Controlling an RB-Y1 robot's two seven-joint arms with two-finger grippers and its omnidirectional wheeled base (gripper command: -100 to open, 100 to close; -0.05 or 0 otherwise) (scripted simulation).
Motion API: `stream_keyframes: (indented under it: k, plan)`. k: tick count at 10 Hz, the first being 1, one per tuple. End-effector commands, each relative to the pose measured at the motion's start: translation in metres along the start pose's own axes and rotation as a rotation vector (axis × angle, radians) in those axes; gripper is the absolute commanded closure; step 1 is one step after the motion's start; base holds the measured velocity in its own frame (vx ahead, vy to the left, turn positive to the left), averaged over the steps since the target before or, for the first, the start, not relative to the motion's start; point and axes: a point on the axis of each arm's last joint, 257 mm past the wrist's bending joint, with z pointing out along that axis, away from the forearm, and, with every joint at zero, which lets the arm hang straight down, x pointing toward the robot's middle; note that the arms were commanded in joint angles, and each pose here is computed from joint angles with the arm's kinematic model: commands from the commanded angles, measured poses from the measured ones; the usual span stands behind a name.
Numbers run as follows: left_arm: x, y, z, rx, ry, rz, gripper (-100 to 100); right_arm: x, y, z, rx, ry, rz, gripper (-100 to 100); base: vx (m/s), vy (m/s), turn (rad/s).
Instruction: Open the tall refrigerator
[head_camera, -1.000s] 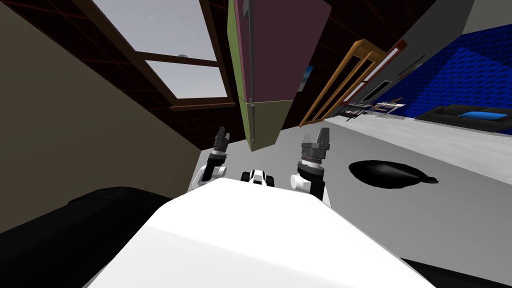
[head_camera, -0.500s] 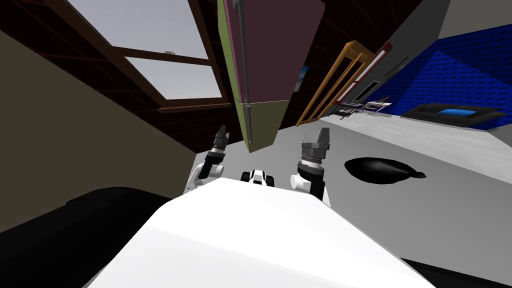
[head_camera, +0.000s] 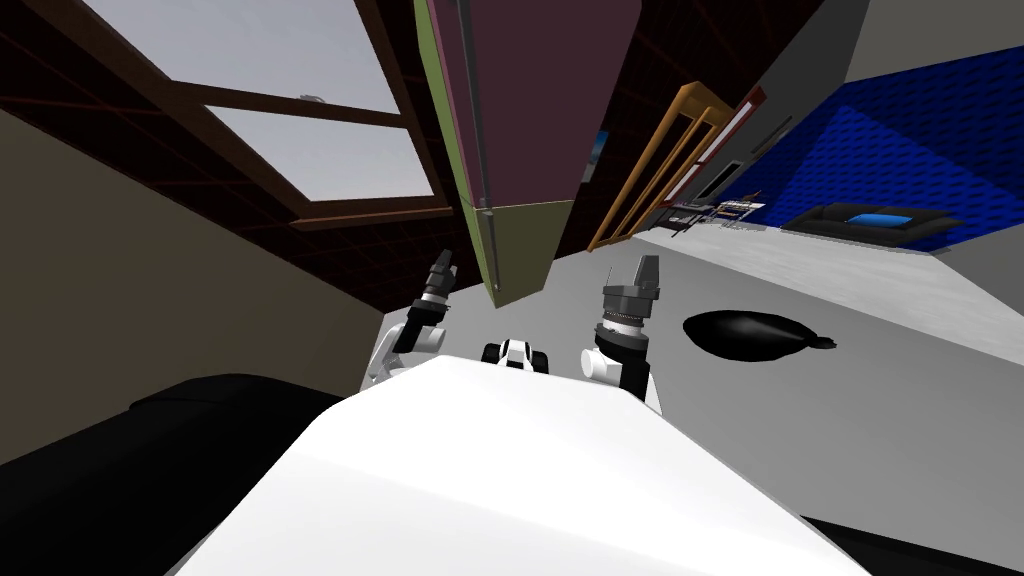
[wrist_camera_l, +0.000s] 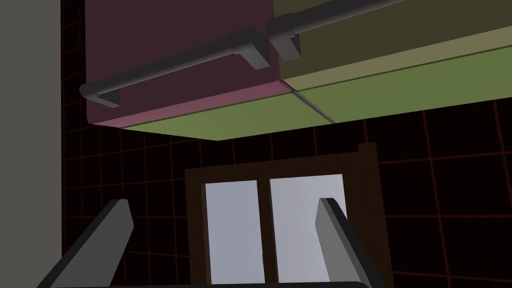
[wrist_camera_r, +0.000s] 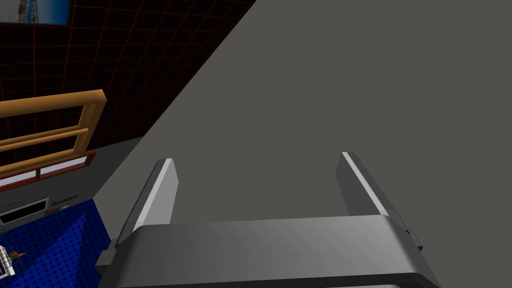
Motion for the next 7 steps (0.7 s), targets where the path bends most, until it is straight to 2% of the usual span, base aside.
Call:
stream_keyframes:
  k: [1,3,4,6,7]
  plan:
    - [-0.007,0.008,0.003,-0.048,-0.007,0.009,-100,0.000,0.000,0.000,0.000,0.000,0.000,0,0.085,-0.013,-0.111]
    - [-0.010,0.015,0.004,-0.083,-0.011,0.014,-100,0.000,0.000,0.000,0.000,0.000,0.000,0,0.071,-0.002,-0.055]
    - [-0.010,0.016,0.004,-0.087,-0.011,0.014,-100,0.000,0.000,0.000,0.000,0.000,0.000,0,0.051,-0.002,-0.042]
    - [-0.017,0.027,0.005,-0.137,-0.017,0.026,-100,0.000,0.000,0.000,0.000,0.000,0.000,0,0.076,-0.001,-0.109]
    - [-0.017,0.029,0.005,-0.147,-0.018,0.026,-100,0.000,0.000,0.000,0.000,0.000,0.000,0,0.073,-0.001,-0.038]
